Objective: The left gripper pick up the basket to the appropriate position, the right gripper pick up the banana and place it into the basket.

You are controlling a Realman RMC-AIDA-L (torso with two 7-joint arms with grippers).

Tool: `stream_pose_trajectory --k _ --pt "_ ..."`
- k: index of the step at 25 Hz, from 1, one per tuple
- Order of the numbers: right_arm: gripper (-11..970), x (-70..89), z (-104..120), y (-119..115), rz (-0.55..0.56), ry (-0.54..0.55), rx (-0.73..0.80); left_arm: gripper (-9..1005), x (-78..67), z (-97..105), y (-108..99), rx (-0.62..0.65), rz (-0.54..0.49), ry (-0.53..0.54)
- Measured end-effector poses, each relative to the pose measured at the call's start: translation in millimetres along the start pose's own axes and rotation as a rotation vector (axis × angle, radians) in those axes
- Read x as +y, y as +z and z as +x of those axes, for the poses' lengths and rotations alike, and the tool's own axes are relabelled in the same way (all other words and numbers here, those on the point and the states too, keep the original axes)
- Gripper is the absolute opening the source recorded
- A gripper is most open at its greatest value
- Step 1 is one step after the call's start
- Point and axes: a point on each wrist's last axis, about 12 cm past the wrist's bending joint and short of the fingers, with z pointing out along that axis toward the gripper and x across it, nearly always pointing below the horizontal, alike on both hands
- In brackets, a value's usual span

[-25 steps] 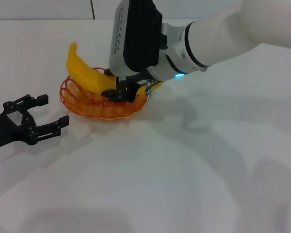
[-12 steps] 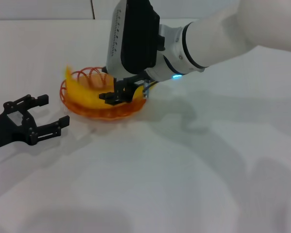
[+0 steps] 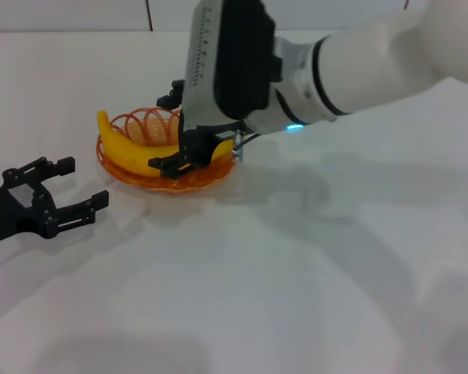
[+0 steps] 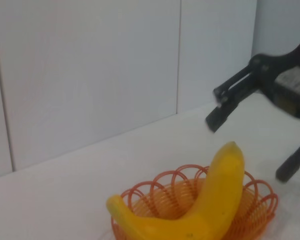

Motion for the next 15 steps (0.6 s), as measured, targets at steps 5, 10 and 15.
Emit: stream_pose_trajectory --k 5,10,15 --pt "886 2.6 9.8 -23.9 -0.015 0.024 -0.034 865 -0.7 1.7 -1.5 0.002 -0.003 -0.003" --pt "884 2.6 23.3 -37.8 -0.083 0.075 -0.109 865 -0.8 2.0 -1.8 0.003 -0.003 -0.003" --pt "884 -2.2 45.8 -49.9 -0.144 0.151 -0.161 865 -1.0 2.4 -2.1 0.003 -0.004 0.001"
